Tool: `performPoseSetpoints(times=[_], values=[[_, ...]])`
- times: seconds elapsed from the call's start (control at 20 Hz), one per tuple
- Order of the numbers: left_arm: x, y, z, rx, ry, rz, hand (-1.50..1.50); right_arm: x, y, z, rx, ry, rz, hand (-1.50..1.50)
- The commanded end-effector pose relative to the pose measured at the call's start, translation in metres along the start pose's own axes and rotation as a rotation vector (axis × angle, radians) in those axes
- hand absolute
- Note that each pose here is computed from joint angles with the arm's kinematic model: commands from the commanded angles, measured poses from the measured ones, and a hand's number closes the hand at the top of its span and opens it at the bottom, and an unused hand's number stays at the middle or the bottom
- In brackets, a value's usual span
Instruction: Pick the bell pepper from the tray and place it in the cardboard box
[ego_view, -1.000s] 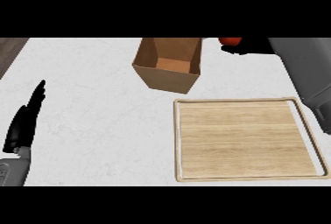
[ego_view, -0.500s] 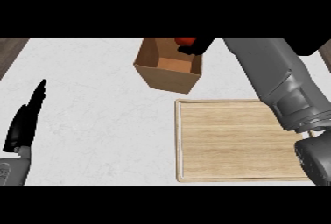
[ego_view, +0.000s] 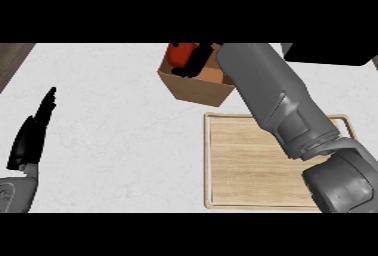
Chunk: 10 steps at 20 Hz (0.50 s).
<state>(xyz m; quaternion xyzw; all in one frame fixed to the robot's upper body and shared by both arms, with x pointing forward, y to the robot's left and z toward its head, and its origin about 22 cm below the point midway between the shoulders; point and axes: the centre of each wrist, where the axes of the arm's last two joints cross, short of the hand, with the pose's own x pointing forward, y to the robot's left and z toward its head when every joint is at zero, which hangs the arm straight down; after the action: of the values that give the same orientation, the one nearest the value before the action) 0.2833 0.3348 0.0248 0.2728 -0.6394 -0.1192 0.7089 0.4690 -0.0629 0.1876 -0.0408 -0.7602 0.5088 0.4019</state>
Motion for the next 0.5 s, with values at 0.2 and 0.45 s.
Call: performPoseSetpoints(times=[0.2,0.45], values=[[0.001,-0.002,-0.005,-0.01,-0.014,0.007,0.0,-0.009,0.042,0.002,0.04,0.177,-0.082,-1.5],[0.001,-0.005,-0.005,-0.008,-0.025,0.0,0.0,-0.013,0.046,0.005,0.051,0.185,-0.11,-1.5]])
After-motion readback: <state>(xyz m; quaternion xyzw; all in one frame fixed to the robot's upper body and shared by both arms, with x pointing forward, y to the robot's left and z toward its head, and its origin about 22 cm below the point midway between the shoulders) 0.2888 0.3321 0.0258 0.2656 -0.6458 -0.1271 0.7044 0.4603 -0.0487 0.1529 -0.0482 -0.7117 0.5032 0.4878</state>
